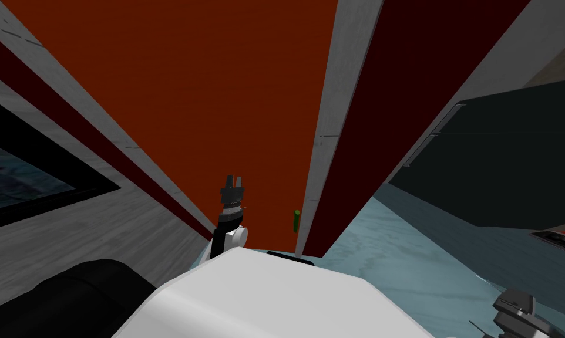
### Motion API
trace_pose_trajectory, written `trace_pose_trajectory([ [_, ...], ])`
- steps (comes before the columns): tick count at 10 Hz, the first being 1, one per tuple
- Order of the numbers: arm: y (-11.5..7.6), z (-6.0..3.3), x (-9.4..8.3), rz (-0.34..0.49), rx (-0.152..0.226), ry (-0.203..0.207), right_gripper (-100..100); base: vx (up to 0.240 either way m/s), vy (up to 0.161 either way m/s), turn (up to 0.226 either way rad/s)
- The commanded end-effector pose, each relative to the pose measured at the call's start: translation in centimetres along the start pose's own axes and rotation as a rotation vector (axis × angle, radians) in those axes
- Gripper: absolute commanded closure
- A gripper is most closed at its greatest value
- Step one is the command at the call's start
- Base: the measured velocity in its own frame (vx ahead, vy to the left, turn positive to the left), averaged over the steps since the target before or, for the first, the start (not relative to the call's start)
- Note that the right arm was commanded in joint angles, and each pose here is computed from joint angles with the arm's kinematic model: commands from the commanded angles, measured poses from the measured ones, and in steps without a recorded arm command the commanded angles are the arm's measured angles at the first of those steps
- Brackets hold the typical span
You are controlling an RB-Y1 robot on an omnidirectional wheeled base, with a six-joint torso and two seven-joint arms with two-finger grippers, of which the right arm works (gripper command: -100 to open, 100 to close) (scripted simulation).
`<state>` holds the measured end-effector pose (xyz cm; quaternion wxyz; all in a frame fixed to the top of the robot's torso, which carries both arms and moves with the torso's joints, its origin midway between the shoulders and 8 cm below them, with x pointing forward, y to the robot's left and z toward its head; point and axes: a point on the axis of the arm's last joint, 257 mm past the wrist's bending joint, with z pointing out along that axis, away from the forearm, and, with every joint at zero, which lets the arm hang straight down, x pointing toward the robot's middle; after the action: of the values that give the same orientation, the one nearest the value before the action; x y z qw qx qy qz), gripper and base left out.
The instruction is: Push the door open
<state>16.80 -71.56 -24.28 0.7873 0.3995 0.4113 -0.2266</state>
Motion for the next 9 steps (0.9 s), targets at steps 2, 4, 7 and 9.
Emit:
trace_pose_trajectory([
  [2, 0.8, -0.91, 1.2, -0.064, -0.054, 0.043, -100, -0.047, 0.078, -0.008],
  [4, 1.4, -1.65, 2.0, -0.105, -0.092, 0.072, -100, -0.032, 0.070, -0.006],
  [7, 2.4, -2.87, 3.3, -0.167, -0.156, 0.117, -100, -0.029, 0.074, 0.002],
  [9, 3.1, -3.79, 4.2, -0.207, -0.202, 0.147, -100, -0.013, 0.061, 0.005],
])
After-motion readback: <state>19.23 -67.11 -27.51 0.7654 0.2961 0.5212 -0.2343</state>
